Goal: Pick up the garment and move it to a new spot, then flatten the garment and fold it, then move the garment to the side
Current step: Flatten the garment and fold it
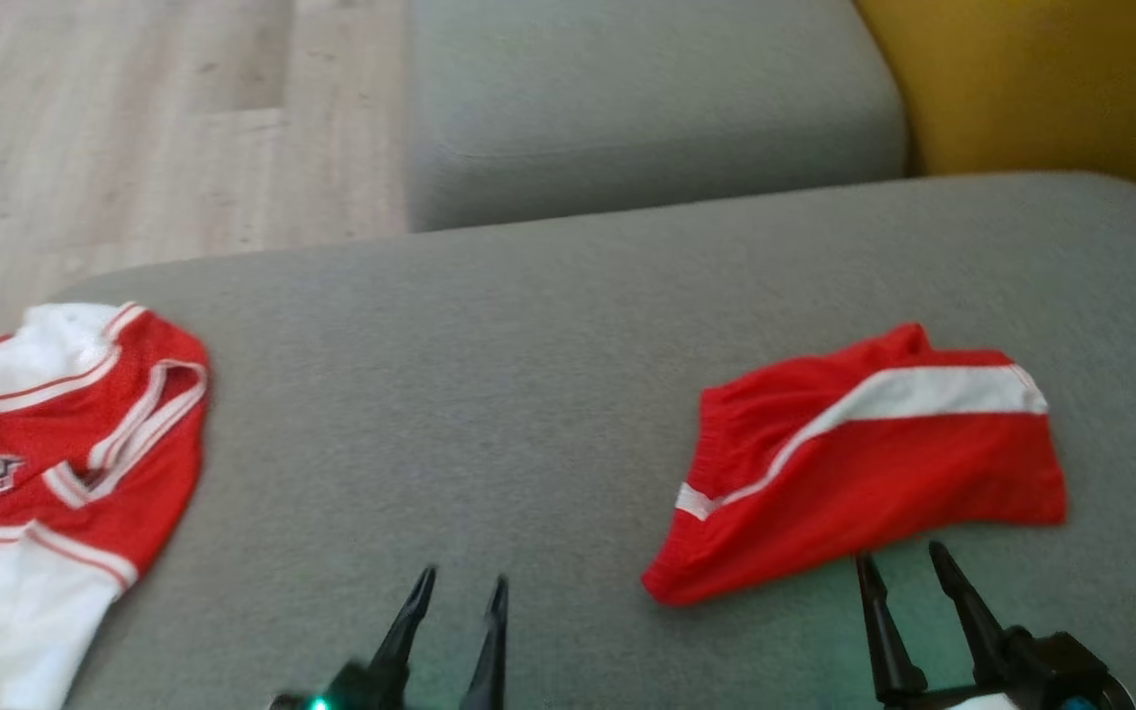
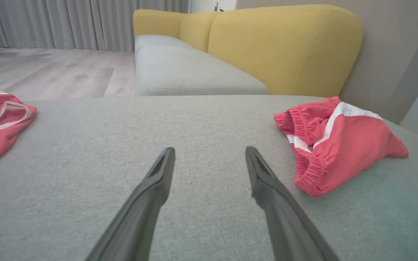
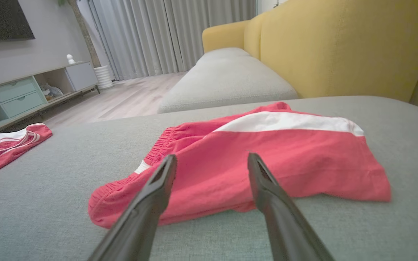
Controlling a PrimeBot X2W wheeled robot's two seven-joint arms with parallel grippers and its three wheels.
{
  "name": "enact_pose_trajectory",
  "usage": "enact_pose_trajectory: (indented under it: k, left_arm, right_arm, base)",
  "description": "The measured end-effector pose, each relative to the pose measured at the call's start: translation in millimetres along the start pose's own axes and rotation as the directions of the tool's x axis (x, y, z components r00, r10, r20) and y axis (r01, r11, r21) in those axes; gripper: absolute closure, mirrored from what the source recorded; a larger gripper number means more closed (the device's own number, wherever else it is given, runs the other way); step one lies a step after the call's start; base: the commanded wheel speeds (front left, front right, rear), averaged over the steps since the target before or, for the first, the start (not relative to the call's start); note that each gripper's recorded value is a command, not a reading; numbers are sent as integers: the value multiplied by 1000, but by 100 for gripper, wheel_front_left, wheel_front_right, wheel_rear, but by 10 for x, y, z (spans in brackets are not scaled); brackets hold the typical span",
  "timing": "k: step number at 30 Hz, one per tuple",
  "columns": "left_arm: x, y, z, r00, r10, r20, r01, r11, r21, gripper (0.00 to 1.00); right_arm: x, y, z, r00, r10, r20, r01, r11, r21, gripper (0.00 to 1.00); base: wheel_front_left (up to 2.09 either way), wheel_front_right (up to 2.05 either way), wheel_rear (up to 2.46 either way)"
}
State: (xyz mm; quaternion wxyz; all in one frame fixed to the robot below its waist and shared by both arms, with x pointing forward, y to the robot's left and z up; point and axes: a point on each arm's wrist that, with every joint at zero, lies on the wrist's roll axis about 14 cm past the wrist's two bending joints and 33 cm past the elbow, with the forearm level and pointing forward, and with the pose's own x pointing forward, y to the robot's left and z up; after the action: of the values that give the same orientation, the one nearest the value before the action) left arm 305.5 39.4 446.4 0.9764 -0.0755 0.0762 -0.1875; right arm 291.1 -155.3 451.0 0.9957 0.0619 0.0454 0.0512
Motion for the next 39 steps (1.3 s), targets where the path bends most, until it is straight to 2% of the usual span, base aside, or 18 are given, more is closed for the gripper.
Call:
enact_pose_trajectory:
  k: [2,6,13,17,24,26,31,32,35,36,39]
  left_arm:
    - [80,-58,6,1000,-29,-5,29,1000,-4,0]
    - [366,-350,-67,984,-162,-71,158,986,-55,0]
    - [841,-779,-141,912,-349,-214,323,935,-144,0]
    - [978,-969,-235,861,-423,-282,363,900,-241,0]
    - [899,-1234,-614,738,-514,-437,435,858,-274,0]
    - [884,-1268,-657,723,-525,-448,446,851,-278,0]
    - [927,-1302,-630,726,-538,-429,458,843,-282,0]
    - [946,-1311,-608,729,-541,-420,461,841,-282,8]
    - [980,-1339,-559,733,-550,-400,473,835,-280,89]
    - [990,-1343,-540,738,-551,-390,472,834,-284,100]
    - [943,-1365,-556,726,-563,-395,480,826,-295,100]
  right_arm:
    - [-13,-25,-11,1000,-10,-4,10,1000,2,0]
    - [-10,-130,8,999,-47,0,47,999,3,0]
    - [15,-265,-36,995,-98,-24,98,995,6,0]
    - [37,-375,-23,991,-134,-26,135,991,4,0]
    - [-11,-523,-21,981,-190,-30,191,982,5,0]
    - [-30,-546,-28,979,-200,-33,200,980,5,0]
    - [-45,-562,-36,978,-208,-36,208,978,7,0]
    - [-45,-562,-37,977,-208,-36,208,978,7,0]
    - [-41,-554,-44,978,-205,-39,206,979,7,0]
    - [-39,-551,-45,978,-204,-39,205,979,7,0]
    - [-29,-538,-41,979,-199,-37,199,980,8,0]
  base:
    - [0,0,0]
    - [0,0,0]
    - [0,0,0]
    - [0,0,0]
    - [0,0,0]
    - [0,0,0]
    - [0,0,0]
    - [0,0,0]
    - [0,0,0]
    - [0,0,0]
    - [0,0,0]
